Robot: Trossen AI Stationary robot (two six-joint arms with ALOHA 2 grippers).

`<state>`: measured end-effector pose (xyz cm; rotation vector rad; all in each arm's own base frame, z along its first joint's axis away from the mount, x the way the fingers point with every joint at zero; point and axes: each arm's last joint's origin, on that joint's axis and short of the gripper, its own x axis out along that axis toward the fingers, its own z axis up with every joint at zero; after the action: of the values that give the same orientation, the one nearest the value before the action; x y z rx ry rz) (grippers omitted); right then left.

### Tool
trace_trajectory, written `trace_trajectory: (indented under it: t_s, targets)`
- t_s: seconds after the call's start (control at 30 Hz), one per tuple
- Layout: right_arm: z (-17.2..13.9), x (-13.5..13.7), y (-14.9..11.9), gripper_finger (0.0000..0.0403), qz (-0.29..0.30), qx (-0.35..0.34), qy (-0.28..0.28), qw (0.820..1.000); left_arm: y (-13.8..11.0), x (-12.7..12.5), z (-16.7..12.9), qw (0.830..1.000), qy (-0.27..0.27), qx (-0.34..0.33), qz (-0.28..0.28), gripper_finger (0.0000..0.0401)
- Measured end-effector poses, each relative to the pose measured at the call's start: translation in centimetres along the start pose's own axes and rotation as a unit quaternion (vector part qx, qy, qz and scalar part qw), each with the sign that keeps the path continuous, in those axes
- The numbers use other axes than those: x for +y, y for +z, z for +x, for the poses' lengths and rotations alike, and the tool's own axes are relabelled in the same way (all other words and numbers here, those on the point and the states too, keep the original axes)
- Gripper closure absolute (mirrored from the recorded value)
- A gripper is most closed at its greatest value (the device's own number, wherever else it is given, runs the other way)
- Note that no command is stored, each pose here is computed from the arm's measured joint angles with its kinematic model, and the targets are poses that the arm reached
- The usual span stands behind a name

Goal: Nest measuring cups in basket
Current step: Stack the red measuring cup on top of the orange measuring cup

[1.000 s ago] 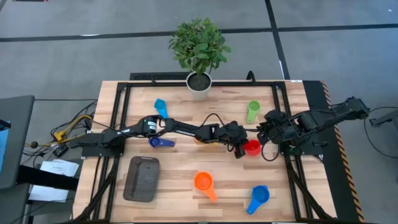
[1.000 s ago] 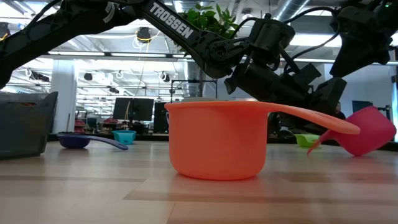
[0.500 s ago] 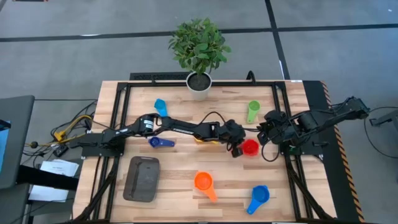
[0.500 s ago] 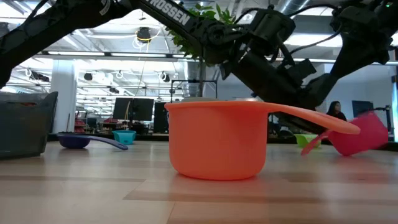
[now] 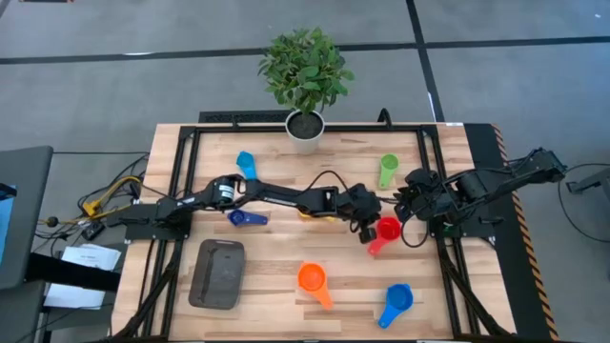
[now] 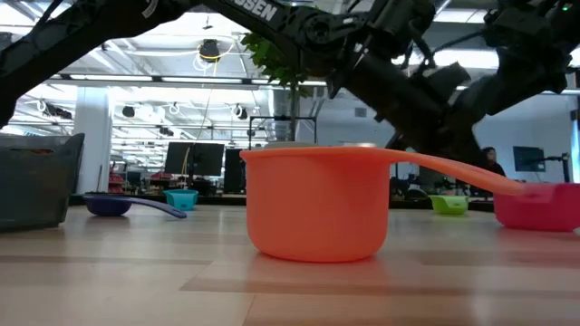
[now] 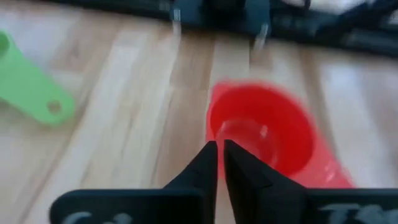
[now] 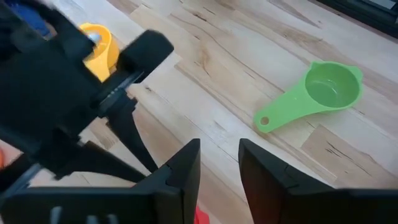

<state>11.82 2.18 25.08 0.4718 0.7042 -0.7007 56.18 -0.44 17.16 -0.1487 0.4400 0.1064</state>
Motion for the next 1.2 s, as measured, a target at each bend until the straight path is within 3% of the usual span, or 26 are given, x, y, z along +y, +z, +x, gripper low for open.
trace_trajectory:
  t_s: [0.2,0.37,0.6,0.83,1.2]
  targets:
    - [0.0,0.0,0.0,0.0257,0.0,0.0,0.0,1.0,0.6,0.9,0.0,0.998,-0.019,-0.005,-0.052,0.0284]
    - [0.0,0.0,0.0,0.0251,-0.001,0.0,0.0,1.0,-0.5,1.2,0.9,1.0,-0.015,-0.003,-0.012,0.0213]
    - [0.0,0.0,0.0,0.0248,-0.001,0.001,0.001,1.0,-2.4,1.2,2.5,0.998,-0.067,-0.016,-0.008,0.019]
    - [0.0,0.0,0.0,0.0255,-0.006,0.002,0.001,1.0,-2.5,1.4,2.6,0.999,-0.043,-0.017,0.002,0.0228]
    - [0.0,0.0,0.0,0.0272,-0.007,0.003,0.002,1.0,-2.6,1.4,2.6,0.999,-0.048,-0.012,0.01,0.0386]
